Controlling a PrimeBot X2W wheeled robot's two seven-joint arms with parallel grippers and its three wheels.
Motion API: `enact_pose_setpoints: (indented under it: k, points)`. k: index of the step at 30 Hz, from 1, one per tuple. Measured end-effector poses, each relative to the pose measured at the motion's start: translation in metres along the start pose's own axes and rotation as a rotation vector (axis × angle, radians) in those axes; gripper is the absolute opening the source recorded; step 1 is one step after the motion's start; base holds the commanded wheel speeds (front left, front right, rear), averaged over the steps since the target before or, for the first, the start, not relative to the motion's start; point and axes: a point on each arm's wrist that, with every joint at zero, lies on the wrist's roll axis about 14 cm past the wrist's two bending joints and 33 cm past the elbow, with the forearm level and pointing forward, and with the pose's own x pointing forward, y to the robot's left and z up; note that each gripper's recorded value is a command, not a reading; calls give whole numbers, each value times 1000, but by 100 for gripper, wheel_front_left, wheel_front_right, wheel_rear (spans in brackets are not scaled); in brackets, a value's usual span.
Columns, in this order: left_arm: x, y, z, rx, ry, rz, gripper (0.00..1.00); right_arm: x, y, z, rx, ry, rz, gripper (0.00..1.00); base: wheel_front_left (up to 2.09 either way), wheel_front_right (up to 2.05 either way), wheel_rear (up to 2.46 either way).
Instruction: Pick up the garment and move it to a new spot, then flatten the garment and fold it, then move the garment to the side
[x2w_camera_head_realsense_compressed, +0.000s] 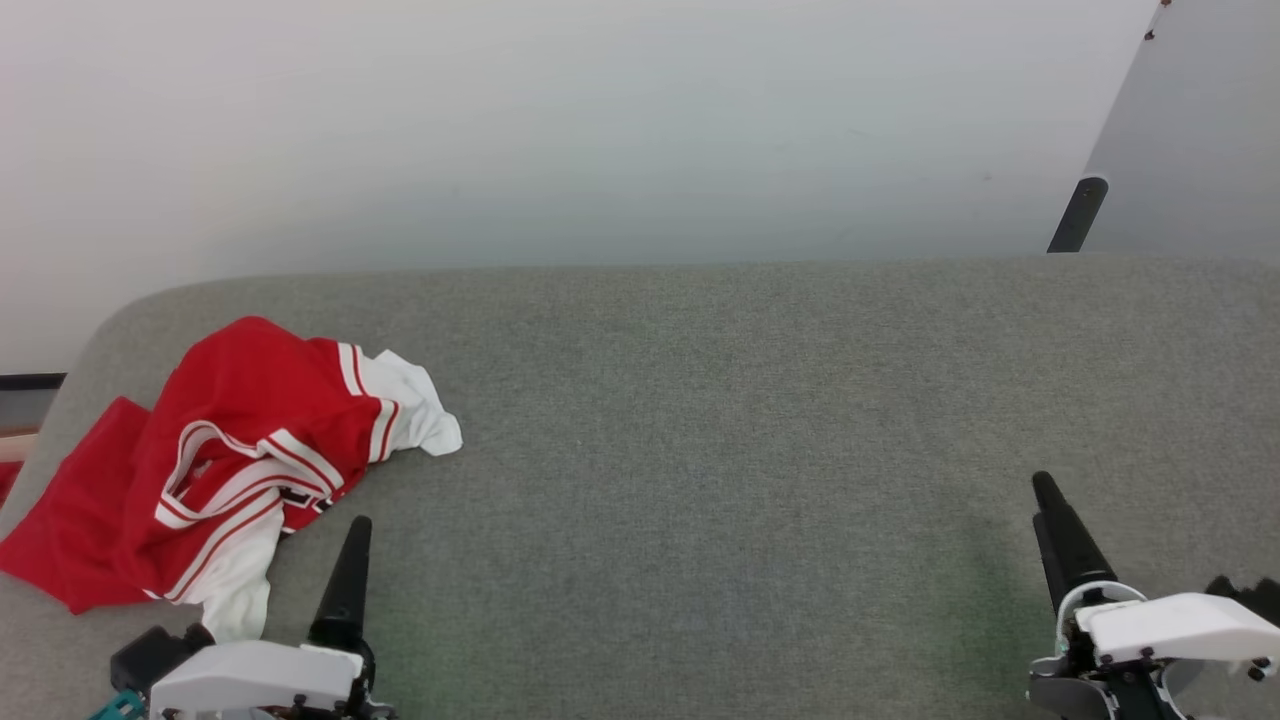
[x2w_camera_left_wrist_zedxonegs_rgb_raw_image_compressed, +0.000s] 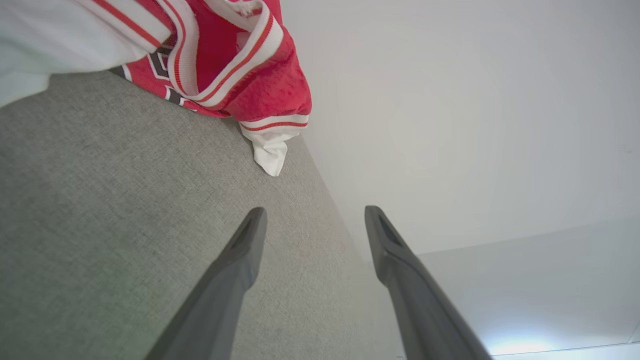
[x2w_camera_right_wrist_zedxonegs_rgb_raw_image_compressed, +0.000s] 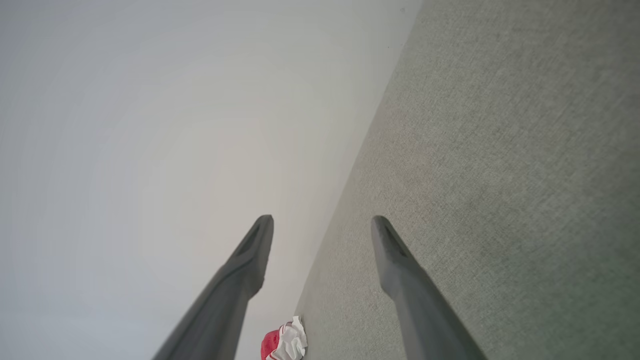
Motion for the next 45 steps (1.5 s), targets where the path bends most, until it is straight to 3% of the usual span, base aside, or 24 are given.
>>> enact_pose_setpoints:
  k: [11,23,32,45]
  points:
    - [1,-2,4,230,-19,5,100,10,6,-10,-216,40,19,100,0,0,0]
    - [3,-4,8,474,-33,-4,100,18,8,-3,-541,32,32,100,0,0,0]
    - [4,-8,15,596,-64,-17,100,22,10,-6,-742,36,48,100,0,0,0]
    - [4,-11,26,755,-105,-35,100,31,18,-8,-934,35,87,100,0,0,0]
